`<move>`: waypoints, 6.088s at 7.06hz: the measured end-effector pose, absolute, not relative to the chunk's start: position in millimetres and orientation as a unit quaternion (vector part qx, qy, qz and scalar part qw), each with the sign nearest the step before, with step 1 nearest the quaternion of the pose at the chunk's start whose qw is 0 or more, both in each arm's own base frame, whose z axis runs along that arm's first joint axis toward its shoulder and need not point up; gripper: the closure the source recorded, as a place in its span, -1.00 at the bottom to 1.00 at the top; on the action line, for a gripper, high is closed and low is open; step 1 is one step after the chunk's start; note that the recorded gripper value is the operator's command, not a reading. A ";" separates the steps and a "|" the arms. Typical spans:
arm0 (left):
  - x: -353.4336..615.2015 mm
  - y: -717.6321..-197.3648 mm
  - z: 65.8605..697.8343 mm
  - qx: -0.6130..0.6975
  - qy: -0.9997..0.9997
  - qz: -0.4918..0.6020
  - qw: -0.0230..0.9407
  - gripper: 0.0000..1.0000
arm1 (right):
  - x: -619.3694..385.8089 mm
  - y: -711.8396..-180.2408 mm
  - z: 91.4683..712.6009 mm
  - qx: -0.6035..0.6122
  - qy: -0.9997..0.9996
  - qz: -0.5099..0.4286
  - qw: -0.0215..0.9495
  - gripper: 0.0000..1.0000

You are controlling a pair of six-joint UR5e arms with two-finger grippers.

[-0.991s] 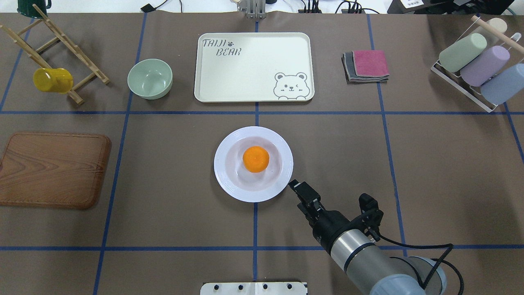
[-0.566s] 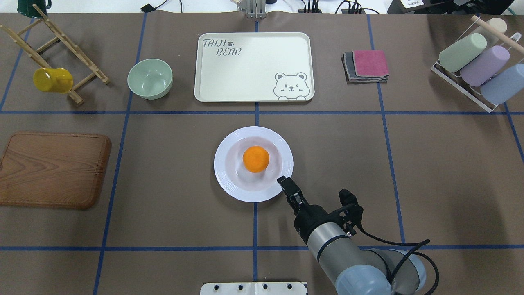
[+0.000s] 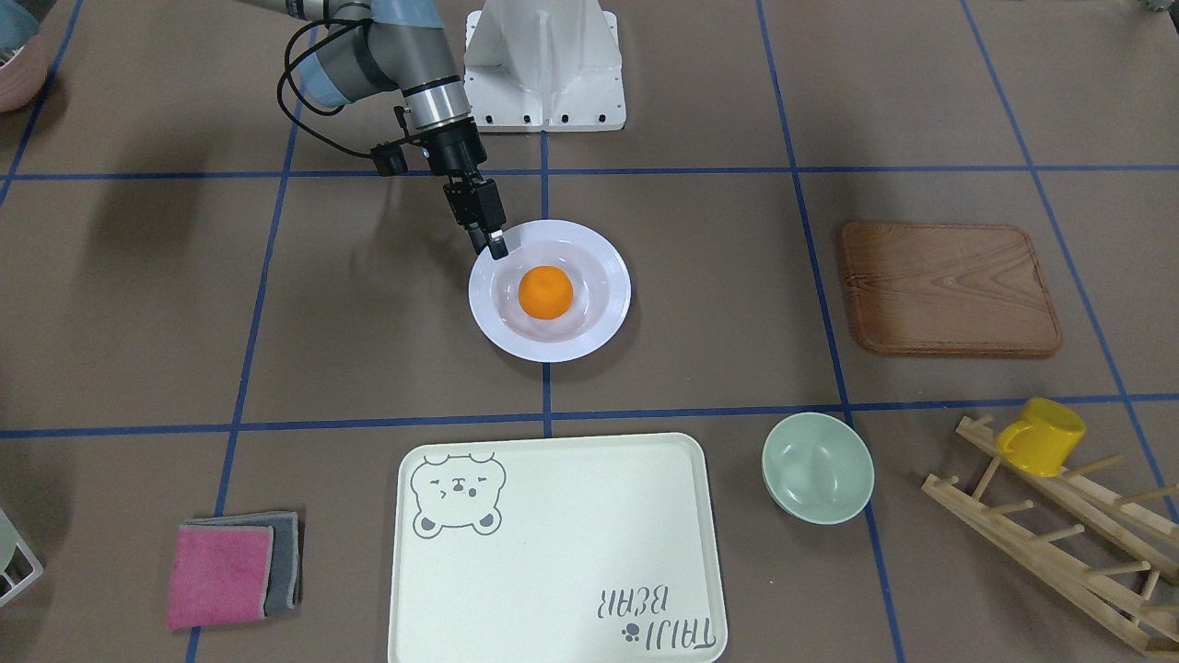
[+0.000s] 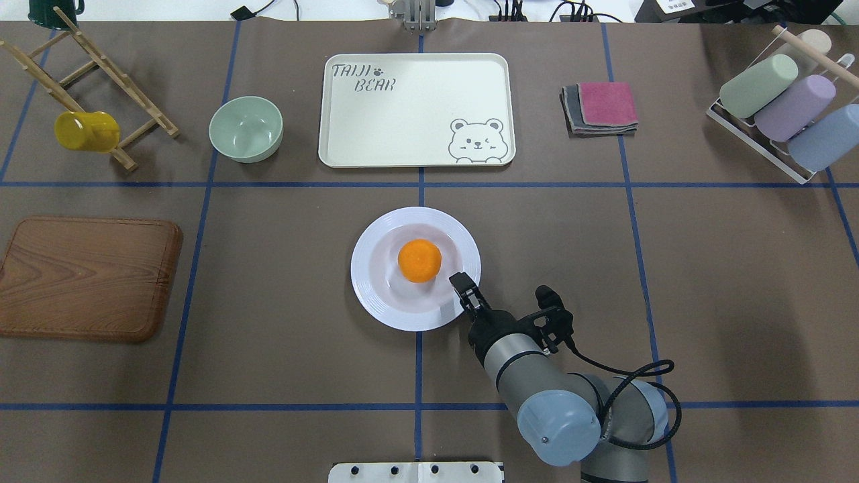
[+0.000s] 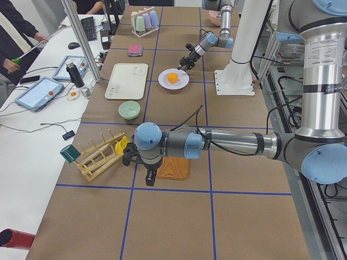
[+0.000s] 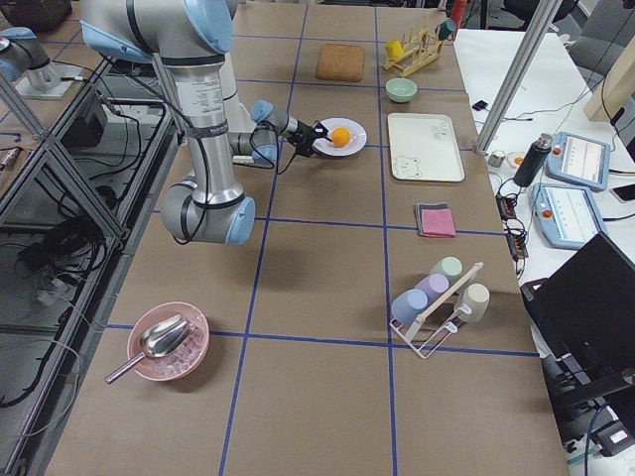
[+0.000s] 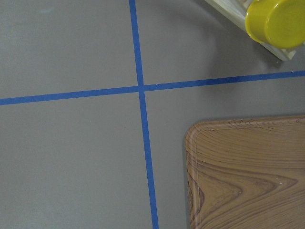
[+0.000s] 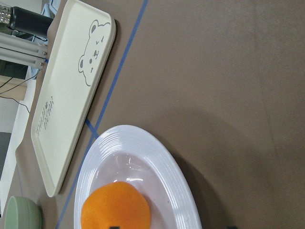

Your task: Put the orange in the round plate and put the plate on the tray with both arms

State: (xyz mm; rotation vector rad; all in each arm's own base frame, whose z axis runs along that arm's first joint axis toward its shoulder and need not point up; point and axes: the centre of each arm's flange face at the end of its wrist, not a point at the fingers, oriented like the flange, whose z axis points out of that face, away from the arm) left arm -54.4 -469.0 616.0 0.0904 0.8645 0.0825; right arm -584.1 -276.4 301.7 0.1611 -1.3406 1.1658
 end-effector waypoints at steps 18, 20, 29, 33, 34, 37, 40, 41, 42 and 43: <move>-54.1 -470.6 608.7 0.045 0.419 0.029 0.906 -0.97 | -626.9 -542.5 238.6 0.187 -0.543 0.705 0.417 -0.98; -54.2 -471.2 607.9 0.047 0.419 0.027 0.907 -0.97 | -642.4 -549.6 252.7 0.207 -0.518 0.692 0.459 -1.00; -64.3 -432.0 622.9 0.051 0.361 0.026 0.931 -0.97 | -177.5 -612.8 387.4 0.106 -0.366 0.096 0.920 -1.00; -60.5 -411.7 632.7 0.029 0.374 0.020 0.927 -0.97 | 37.3 -504.5 599.8 0.072 -0.332 -0.049 0.939 -1.00; -59.7 -410.8 632.1 0.022 0.378 0.018 0.926 -0.97 | 56.2 -474.8 624.2 0.060 -0.343 -0.040 0.937 -1.00; -59.3 -411.0 622.6 0.024 0.378 0.020 0.925 -0.97 | 67.4 -439.3 648.3 0.043 -0.353 -0.025 0.934 -1.00; -59.7 -409.4 620.2 0.026 0.377 0.021 0.925 -0.97 | 67.4 -436.7 650.4 0.039 -0.354 -0.018 0.934 -1.00; -59.9 -408.9 620.5 0.026 0.377 0.020 0.926 -0.97 | 67.2 -436.5 651.2 0.038 -0.354 -0.018 0.934 -1.00; -59.9 -408.5 620.7 0.026 0.377 0.020 0.926 -0.97 | 67.5 -436.3 652.2 0.037 -0.354 -0.017 0.934 -1.00; -60.0 -408.0 621.2 0.025 0.377 0.020 0.926 -0.97 | 67.7 -435.9 653.7 0.036 -0.353 -0.017 0.935 -1.00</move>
